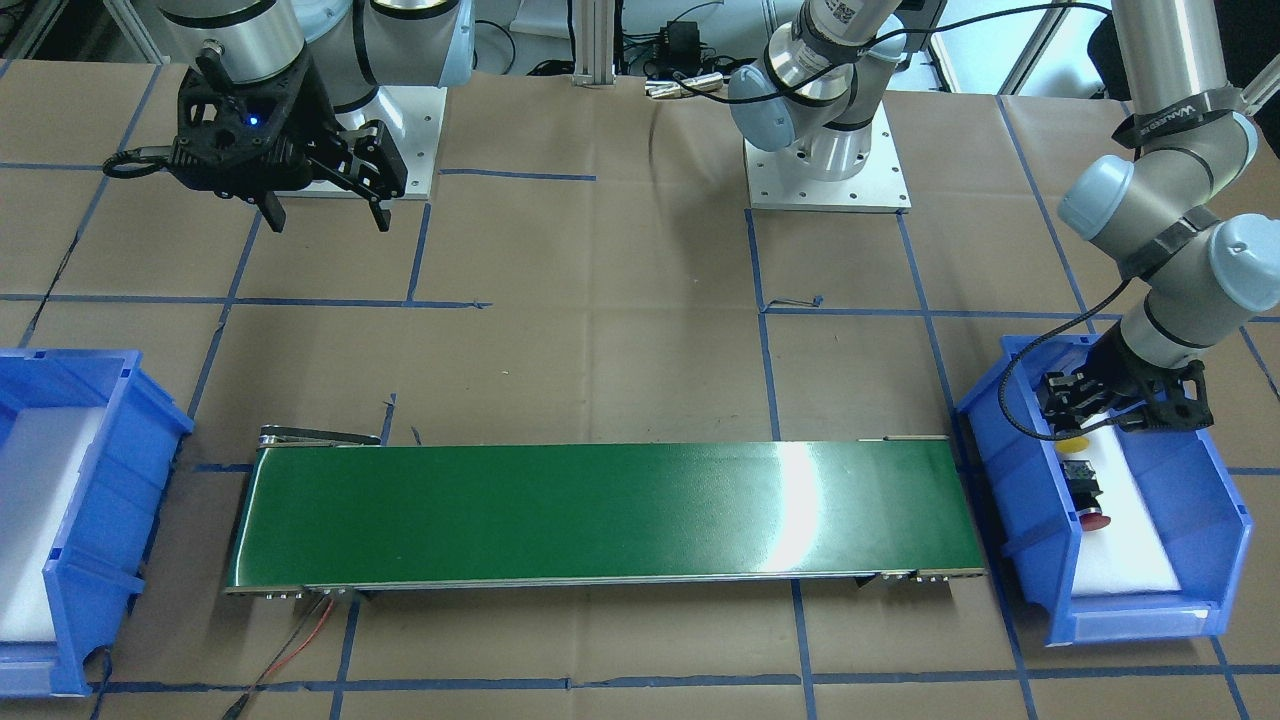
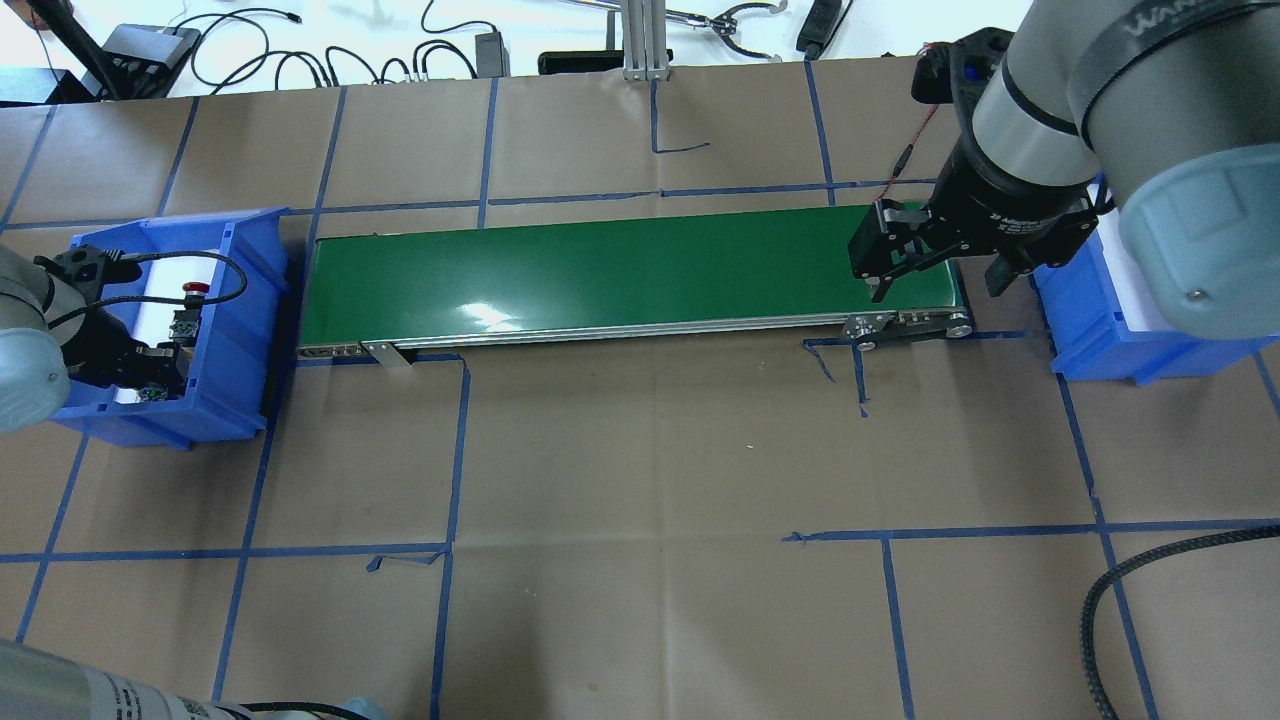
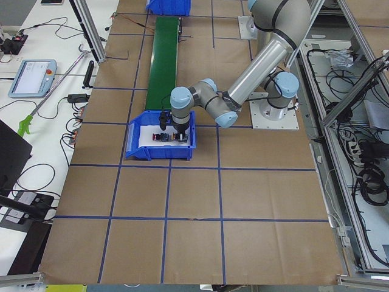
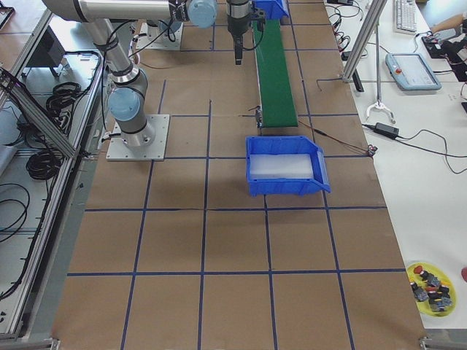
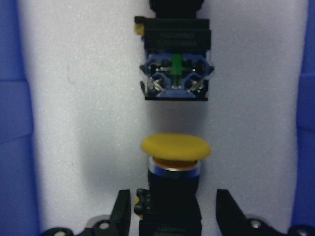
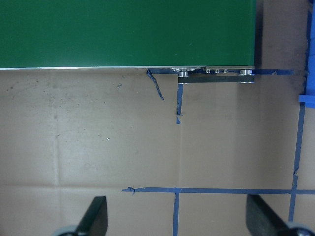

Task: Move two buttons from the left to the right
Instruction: 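Lift the yellow button and carry it onto the green conveyor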

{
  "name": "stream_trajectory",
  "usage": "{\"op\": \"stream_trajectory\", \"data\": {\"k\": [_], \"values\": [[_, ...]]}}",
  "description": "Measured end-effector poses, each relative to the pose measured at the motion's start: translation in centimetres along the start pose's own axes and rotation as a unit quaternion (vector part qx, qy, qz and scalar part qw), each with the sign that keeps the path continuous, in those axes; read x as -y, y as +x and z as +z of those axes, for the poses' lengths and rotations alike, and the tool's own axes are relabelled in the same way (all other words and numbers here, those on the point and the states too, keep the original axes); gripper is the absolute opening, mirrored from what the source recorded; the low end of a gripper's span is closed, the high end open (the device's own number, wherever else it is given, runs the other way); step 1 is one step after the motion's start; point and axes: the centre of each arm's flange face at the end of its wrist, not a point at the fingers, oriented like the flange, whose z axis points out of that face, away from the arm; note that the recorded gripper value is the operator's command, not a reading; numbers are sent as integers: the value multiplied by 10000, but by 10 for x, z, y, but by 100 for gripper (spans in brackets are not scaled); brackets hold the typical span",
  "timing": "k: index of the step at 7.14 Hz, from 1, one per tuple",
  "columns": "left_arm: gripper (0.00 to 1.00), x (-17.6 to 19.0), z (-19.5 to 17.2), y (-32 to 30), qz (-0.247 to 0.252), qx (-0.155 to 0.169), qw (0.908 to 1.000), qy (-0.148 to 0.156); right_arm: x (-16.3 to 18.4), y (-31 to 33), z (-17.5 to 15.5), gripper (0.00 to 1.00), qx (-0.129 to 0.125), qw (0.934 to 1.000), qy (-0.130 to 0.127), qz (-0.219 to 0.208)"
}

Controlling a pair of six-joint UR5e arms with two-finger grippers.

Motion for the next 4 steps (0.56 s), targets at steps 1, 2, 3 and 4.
{"op": "stream_trajectory", "data": {"k": [1, 2, 3, 4], "values": [[5, 7, -16, -4, -1, 59, 9999, 106, 0, 0, 0, 100, 0, 10000, -1, 0], [5, 14, -38, -8, 0, 92, 9998, 169, 0, 0, 0, 100, 0, 10000, -1, 0], [5, 21, -64, -12, -3, 90, 9998, 174, 0, 0, 0, 100, 0, 10000, 0, 0], [5, 27, -96, -16, -22, 62, 9999, 139, 0, 0, 0, 100, 0, 10000, 0, -1]]}}
